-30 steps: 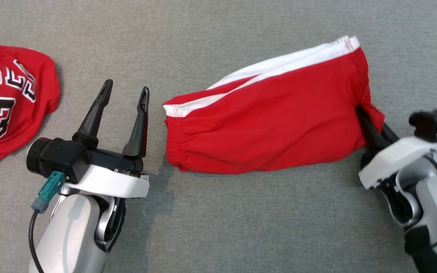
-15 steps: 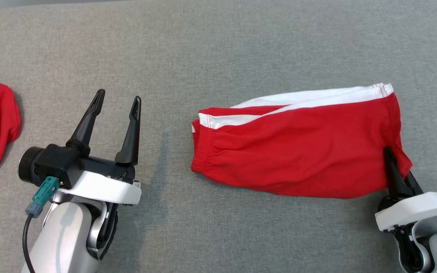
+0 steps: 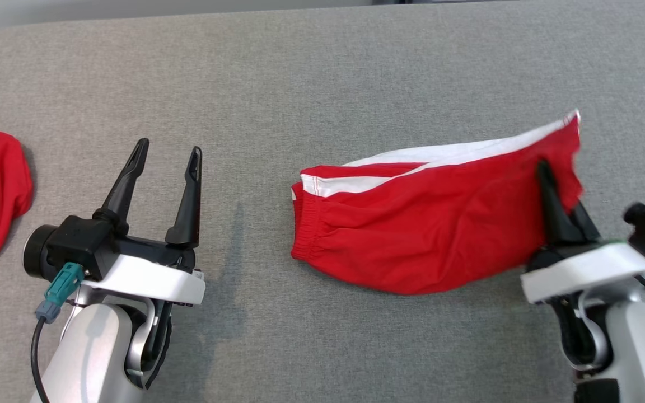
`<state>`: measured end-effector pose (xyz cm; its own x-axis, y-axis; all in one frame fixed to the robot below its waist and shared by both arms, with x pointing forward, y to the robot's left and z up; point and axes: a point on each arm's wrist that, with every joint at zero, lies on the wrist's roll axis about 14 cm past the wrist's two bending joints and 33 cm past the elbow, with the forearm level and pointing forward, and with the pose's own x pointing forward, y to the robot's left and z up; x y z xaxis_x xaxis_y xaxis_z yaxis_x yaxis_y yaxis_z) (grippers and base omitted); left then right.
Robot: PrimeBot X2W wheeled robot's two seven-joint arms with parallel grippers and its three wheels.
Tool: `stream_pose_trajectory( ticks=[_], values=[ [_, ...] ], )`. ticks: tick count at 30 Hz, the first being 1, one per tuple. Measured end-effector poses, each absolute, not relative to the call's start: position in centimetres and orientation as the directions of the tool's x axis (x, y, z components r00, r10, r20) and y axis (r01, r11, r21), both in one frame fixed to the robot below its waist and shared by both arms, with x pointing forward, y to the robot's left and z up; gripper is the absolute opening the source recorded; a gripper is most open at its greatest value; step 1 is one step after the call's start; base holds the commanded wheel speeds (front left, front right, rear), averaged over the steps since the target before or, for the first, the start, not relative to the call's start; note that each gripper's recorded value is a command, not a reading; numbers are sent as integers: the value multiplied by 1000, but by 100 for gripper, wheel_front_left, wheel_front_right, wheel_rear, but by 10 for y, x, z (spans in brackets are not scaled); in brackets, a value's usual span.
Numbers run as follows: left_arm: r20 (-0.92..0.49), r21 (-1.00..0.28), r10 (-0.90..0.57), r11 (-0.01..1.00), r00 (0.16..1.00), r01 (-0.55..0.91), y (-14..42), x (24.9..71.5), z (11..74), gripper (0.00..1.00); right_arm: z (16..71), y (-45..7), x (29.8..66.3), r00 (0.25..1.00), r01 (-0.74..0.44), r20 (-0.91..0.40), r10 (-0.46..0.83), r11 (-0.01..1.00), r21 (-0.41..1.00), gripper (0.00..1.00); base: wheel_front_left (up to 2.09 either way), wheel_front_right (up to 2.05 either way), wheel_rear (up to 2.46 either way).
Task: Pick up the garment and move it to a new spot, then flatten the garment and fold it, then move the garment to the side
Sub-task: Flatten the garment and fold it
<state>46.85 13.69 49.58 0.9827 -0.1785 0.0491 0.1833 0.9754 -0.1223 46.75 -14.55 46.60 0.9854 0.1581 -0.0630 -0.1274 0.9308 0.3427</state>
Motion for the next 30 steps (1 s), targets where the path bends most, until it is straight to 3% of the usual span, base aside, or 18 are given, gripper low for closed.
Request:
stream_pose_trajectory(
  ticks=[7, 12, 20, 21, 22, 23, 24, 25, 30],
  values=[
    [46, -127, -135, 982, 990, 140, 150, 460, 498, 100, 517, -52, 472, 906, -414, 60, 418, 853, 317, 0, 0, 0, 0],
    [37, -141, -121, 982, 992, 125, 153, 455, 494, 100, 504, 5, 456, 819, -540, 9, 574, 764, 353, 0, 0, 0, 0],
    [30, -147, -92, 985, 995, 95, 161, 452, 490, 100, 463, 54, 429, 702, -619, -107, 704, 679, 395, 0, 0, 0, 0],
    [27, -148, -90, 985, 996, 93, 161, 452, 488, 100, 462, 59, 426, 690, -632, -107, 716, 668, 393, 9, 0, 0, 0],
    [25, -149, -88, 985, 996, 91, 162, 452, 488, 100, 461, 63, 423, 679, -643, -107, 726, 659, 391, 41, 0, 0, 0],
    [25, -149, -87, 985, 996, 89, 163, 452, 487, 100, 462, 66, 420, 672, -653, -101, 734, 651, 387, 65, 0, 0, 0],
    [27, -149, -86, 985, 996, 89, 163, 452, 487, 100, 462, 69, 417, 664, -661, -98, 741, 643, 386, 65, 0, 0, 0],
    [27, -149, -87, 985, 996, 90, 162, 452, 488, 100, 462, 71, 414, 656, -668, -98, 748, 637, 384, 99, 0, 0, 0],
    [34, -151, -91, 984, 995, 95, 160, 452, 490, 100, 466, 76, 401, 640, -694, -86, 764, 622, 363, 100, 0, 0, 0]
  ],
)
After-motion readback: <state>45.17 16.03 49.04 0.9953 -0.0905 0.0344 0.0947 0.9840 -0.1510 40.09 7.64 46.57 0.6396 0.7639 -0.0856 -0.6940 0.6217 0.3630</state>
